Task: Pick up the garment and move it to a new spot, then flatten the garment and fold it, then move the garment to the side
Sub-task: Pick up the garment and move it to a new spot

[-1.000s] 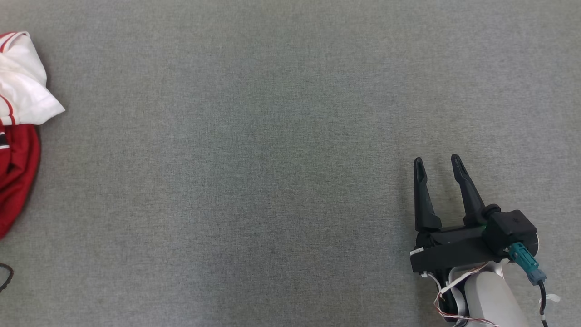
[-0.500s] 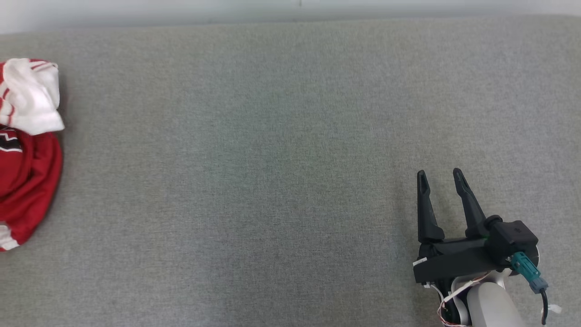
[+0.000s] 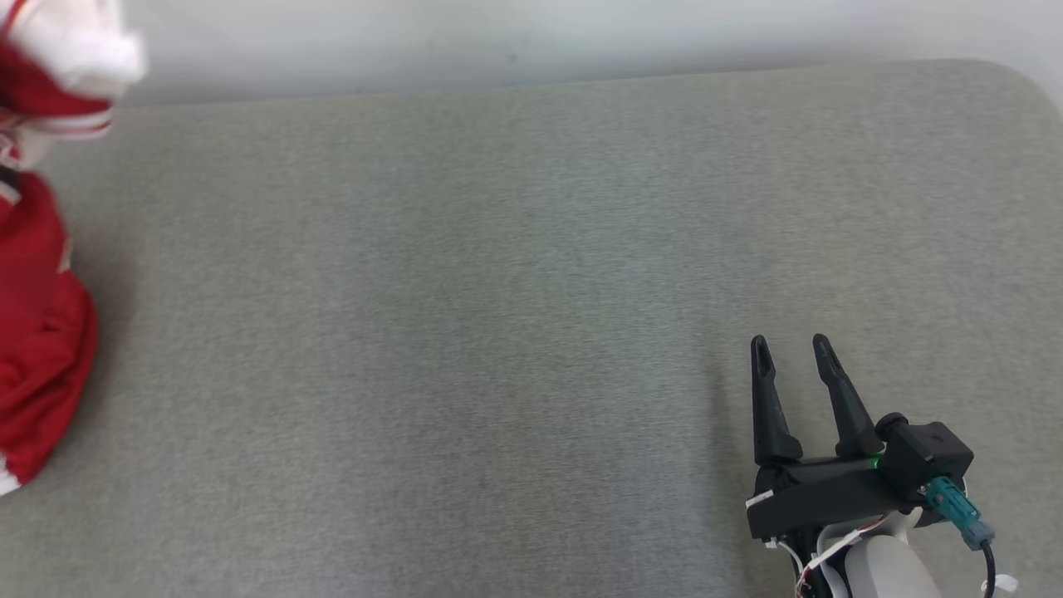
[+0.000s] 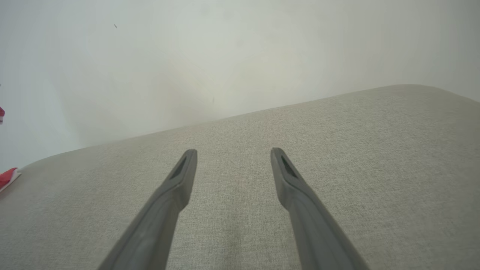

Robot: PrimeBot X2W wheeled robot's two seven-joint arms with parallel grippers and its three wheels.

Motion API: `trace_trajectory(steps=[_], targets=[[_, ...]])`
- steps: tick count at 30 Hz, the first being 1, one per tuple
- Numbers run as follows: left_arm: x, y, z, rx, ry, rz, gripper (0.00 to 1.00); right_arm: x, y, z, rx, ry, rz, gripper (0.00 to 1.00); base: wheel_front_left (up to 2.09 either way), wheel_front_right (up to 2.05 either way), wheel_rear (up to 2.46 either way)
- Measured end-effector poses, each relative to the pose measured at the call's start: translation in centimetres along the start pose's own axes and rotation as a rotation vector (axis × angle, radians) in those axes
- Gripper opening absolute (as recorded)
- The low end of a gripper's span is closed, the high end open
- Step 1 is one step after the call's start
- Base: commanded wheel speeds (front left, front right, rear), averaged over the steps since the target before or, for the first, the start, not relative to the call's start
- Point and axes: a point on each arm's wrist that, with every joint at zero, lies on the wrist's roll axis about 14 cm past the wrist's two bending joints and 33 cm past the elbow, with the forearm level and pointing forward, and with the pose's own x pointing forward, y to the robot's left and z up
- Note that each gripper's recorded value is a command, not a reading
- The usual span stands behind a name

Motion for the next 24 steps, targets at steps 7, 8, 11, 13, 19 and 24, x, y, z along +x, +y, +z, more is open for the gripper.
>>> trace_trajectory(steps=[7,8,11,13,19,24], targets=[[2.4,-9.2,6.0,-0.066,-0.152,-0.193,0.00,-1.9,-2.2,0.9,0.009,-0.015,-0.068,1.00,0.00,0.00,0.00],[2.6,-10.6,6.8,-0.085,-0.171,-0.220,0.00,-2.2,-2.5,1.0,0.011,-0.018,-0.079,1.00,0.00,0.00,0.00],[2.8,-13.5,7.7,-0.117,-0.191,-0.281,0.00,-2.8,-3.1,1.3,0.013,-0.023,-0.098,1.00,0.00,0.00,0.00],[2.7,-16.4,8.4,-0.147,-0.208,-0.341,0.00,-3.4,-3.8,1.5,0.011,-0.027,-0.118,1.00,0.00,0.00,0.00],[1.9,-24.3,7.8,-0.217,-0.176,-0.513,0.00,-5.3,-5.7,2.0,0.012,-0.034,-0.184,1.00,0.00,0.00,0.00],[0.1,-29.0,3.9,-0.316,-0.086,-0.578,0.00,-6.5,-7.1,2.3,0.003,-0.039,-0.231,1.00,0.00,0.00,0.00]])
